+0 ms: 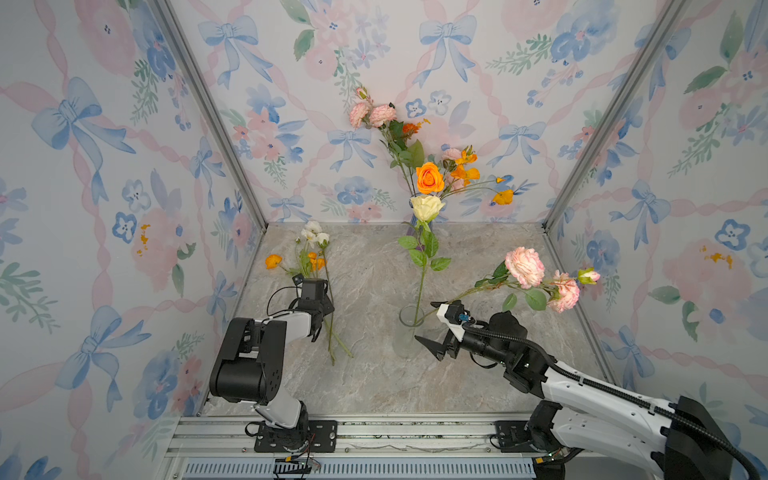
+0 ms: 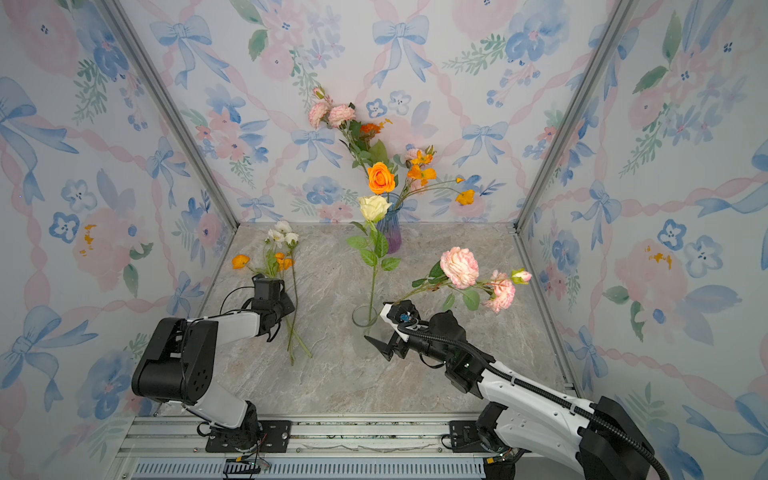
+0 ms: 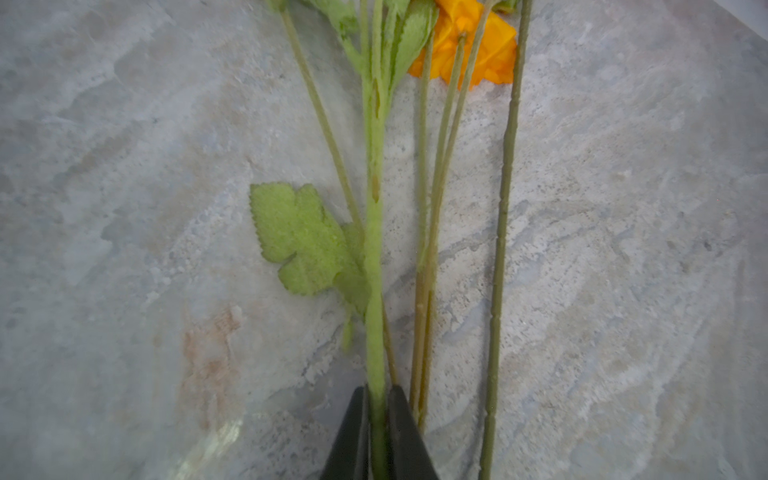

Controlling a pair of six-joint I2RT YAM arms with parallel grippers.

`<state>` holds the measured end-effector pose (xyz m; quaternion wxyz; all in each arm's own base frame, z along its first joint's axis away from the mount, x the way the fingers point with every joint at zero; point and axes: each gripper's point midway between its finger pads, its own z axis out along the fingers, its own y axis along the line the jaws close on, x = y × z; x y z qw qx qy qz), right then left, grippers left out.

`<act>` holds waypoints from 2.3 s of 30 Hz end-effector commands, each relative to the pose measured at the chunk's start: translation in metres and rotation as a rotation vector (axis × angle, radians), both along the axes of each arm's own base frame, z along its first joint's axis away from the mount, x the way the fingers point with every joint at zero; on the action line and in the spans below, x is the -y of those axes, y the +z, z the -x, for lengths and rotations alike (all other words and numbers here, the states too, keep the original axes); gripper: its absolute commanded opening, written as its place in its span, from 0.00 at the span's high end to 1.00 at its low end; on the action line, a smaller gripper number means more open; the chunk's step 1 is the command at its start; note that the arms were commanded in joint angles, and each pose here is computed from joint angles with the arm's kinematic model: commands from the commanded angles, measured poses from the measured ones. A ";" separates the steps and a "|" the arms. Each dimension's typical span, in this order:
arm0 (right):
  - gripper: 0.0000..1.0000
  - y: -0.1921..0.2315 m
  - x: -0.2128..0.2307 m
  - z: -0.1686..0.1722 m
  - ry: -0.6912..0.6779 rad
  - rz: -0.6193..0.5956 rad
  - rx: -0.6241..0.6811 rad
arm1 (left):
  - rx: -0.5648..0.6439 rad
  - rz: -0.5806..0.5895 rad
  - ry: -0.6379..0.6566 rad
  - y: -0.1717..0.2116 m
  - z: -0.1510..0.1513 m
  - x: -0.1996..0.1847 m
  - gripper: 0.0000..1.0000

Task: Arrange the flowers into the vase
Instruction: 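Close the left gripper on the white flower stems, then lift the white flowers upright with the left gripper, then carry the white flowers over the glass cup and lower the stems in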

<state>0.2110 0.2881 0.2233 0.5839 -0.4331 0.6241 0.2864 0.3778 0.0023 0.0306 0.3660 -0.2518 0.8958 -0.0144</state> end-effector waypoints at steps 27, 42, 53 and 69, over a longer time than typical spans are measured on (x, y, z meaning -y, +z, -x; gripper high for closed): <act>0.03 0.000 -0.004 0.003 0.015 -0.014 0.009 | 0.502 -0.305 -0.101 0.229 0.003 0.030 1.00; 0.03 0.003 0.002 0.000 0.001 -0.036 0.003 | 1.285 -0.007 -0.410 0.422 0.094 0.119 1.00; 0.03 0.004 0.002 -0.002 0.002 -0.049 -0.002 | 1.674 0.081 -0.706 0.461 0.149 0.202 1.00; 0.03 -0.001 -0.002 -0.003 0.016 -0.043 -0.023 | 1.670 0.081 -0.847 0.405 0.166 0.262 1.00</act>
